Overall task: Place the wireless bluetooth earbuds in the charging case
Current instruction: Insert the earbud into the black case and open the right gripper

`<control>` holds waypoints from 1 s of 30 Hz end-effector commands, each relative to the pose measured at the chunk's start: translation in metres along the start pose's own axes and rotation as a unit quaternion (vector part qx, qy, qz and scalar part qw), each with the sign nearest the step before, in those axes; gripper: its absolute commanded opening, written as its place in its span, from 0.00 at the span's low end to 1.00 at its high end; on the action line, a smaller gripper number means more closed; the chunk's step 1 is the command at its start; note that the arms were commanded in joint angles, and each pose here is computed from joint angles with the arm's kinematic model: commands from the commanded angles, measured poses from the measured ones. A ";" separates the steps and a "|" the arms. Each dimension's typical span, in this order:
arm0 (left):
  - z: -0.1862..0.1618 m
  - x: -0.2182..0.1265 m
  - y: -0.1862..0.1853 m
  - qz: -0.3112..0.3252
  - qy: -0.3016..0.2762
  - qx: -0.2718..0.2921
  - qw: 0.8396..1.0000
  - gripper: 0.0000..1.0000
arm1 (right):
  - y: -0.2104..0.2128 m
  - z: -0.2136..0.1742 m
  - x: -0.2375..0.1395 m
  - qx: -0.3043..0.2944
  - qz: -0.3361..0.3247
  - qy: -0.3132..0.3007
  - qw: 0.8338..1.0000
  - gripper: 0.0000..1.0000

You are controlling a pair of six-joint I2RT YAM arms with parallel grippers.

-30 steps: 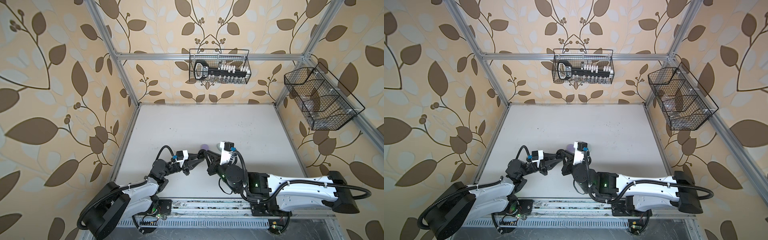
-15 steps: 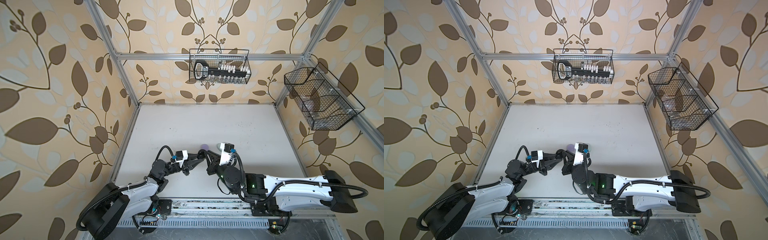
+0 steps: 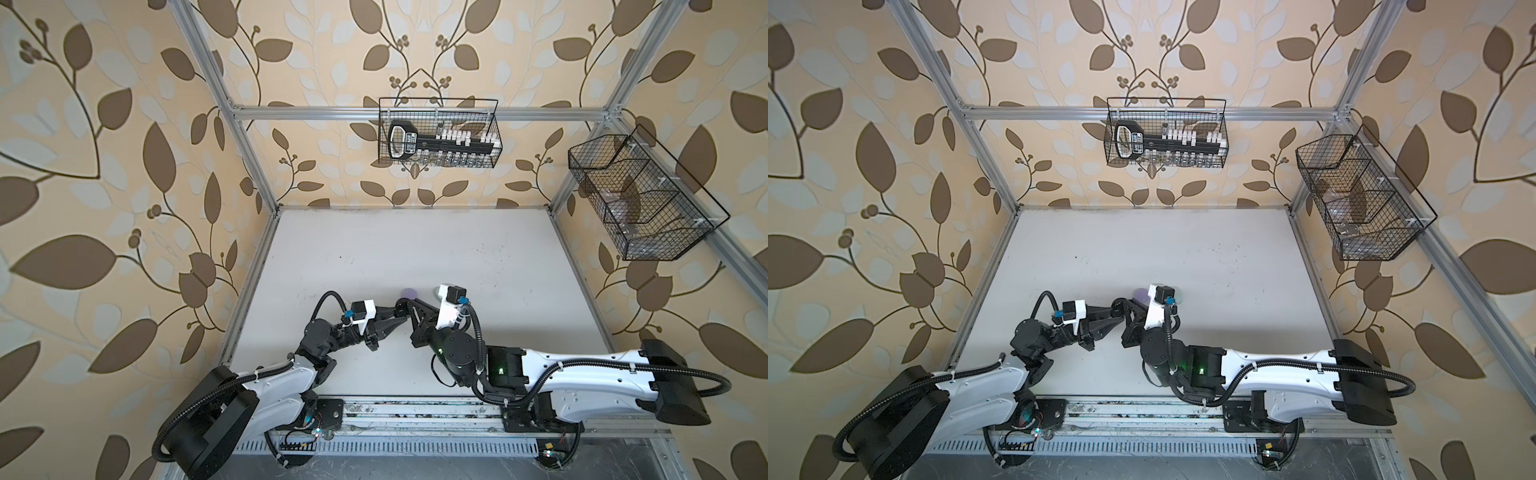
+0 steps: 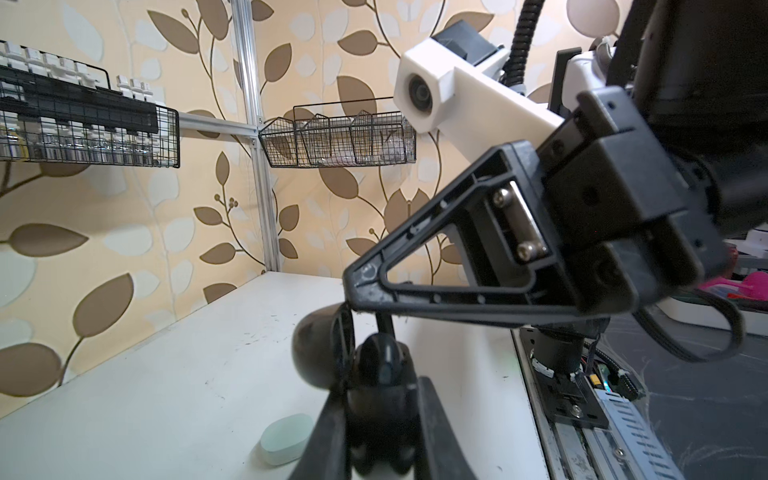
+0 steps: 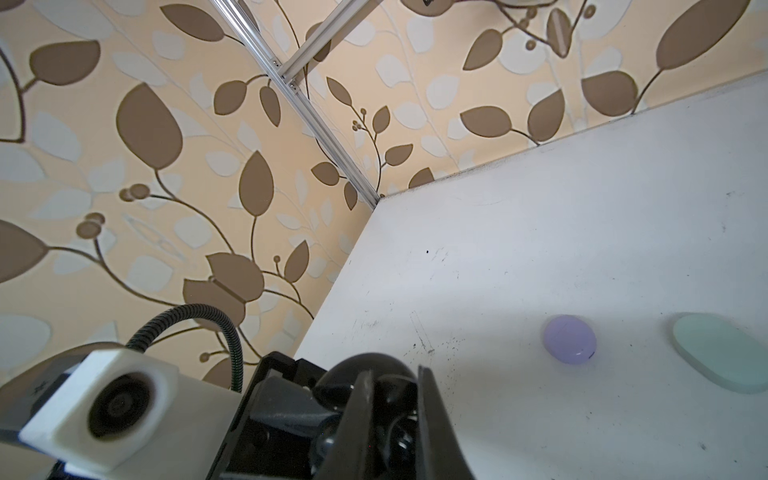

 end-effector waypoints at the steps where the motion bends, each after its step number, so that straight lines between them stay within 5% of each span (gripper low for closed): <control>1: 0.017 0.000 -0.002 -0.004 -0.041 0.027 0.999 0.00 | -0.001 -0.010 0.003 0.001 -0.002 0.012 1.000 0.11; 20: 0.018 -0.002 -0.002 0.000 -0.042 0.029 0.999 0.00 | 0.001 -0.034 0.002 0.028 0.012 0.042 0.999 0.11; 26: 0.018 -0.002 -0.002 0.000 -0.043 0.031 0.999 0.00 | 0.000 -0.030 -0.001 0.023 0.009 0.039 0.999 0.36; 30: 0.019 -0.002 -0.002 0.001 -0.044 0.031 0.999 0.00 | -0.002 -0.015 -0.010 0.020 0.007 0.027 0.999 0.41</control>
Point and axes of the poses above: each gripper's point midway between its finger pads, its own x axis out along the fingers, its own y axis along the line the jaws close on, z = x × y, the point moved 8 cm from there along -x, back along the fingers, and after that the axes turned 13 degrees about x, right-handed, at the moved point
